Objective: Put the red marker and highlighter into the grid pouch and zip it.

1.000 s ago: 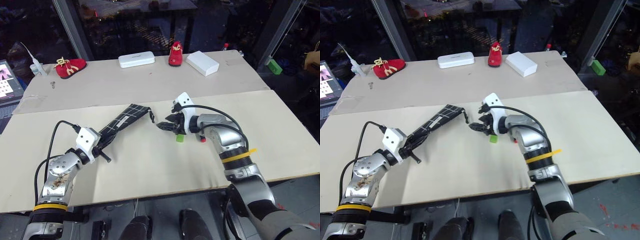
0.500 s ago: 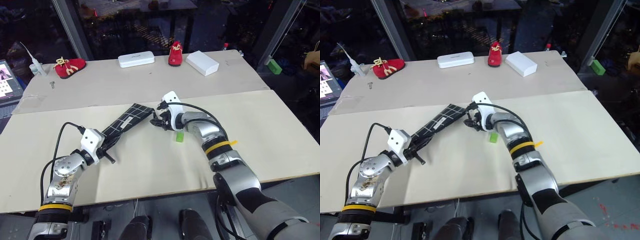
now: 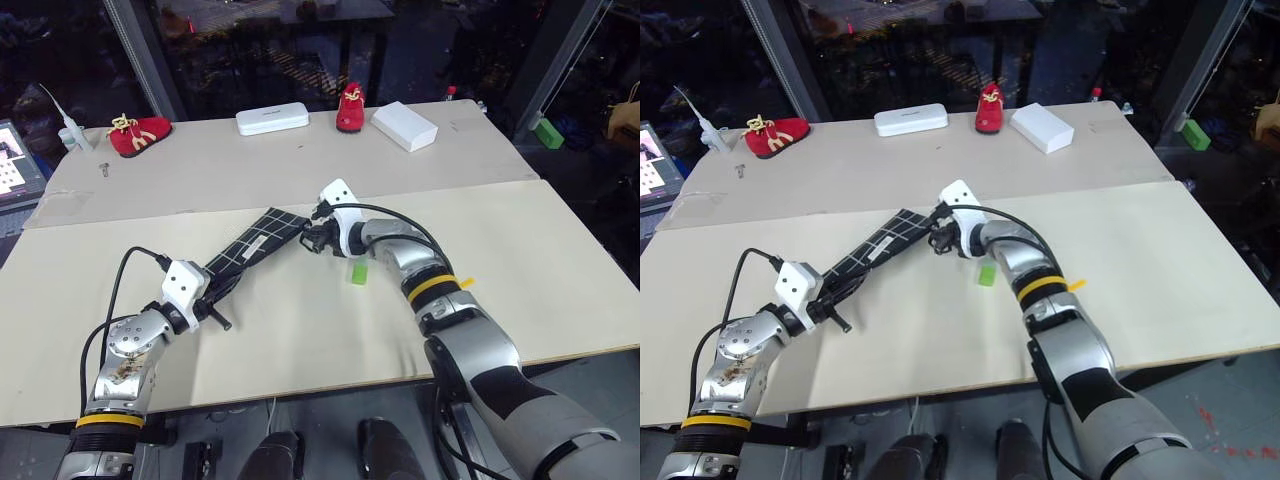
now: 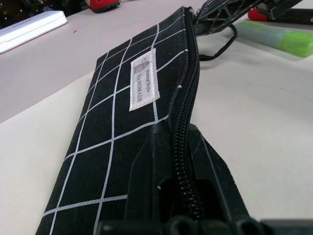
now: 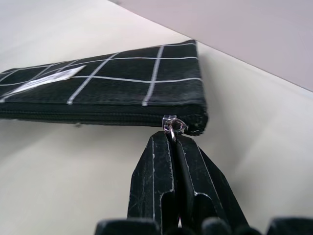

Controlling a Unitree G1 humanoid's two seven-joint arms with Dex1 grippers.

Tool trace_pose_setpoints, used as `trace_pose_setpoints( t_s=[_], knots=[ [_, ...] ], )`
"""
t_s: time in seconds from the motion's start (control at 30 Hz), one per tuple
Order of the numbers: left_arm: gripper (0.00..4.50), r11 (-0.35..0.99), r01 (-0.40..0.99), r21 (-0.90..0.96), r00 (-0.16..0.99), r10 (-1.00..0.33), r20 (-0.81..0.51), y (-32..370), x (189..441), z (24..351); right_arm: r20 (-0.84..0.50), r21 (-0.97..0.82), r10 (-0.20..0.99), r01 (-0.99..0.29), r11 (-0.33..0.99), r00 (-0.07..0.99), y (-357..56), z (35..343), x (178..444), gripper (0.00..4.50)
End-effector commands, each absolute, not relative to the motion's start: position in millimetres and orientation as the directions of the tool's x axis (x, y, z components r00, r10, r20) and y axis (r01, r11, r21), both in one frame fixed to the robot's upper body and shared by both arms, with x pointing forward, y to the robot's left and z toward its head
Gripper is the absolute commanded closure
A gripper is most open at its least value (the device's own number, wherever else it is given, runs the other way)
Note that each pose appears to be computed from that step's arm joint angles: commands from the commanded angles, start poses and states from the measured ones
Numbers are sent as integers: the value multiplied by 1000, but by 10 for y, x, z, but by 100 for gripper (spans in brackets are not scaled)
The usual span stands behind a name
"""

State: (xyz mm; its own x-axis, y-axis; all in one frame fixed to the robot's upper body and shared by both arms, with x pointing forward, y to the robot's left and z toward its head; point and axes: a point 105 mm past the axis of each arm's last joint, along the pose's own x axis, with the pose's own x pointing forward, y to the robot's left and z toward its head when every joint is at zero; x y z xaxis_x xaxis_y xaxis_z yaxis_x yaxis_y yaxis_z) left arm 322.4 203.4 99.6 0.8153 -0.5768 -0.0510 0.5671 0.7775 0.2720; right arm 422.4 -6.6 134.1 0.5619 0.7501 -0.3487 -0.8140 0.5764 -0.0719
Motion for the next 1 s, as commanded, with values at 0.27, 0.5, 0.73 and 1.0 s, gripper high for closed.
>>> trace_pose_setpoints(
  t_s=[0.27,0.5,0.73,1.0],
  knots=[
    [450,778,558,290,813,-582,-3,1962,3305,1168,-396,-182,888,-968,173,233,531,1280,3459,448],
    [450,767,572,289,803,-597,-5,1923,3330,1175,-317,-132,935,-984,121,158,896,1545,3267,448],
    [450,764,577,289,799,-602,-5,1906,3347,1186,-294,-144,928,-970,195,230,980,1682,3418,448],
    [450,763,579,287,797,-605,0,1909,3332,1202,-371,-300,811,-884,358,453,438,1652,4002,448]
  ],
)
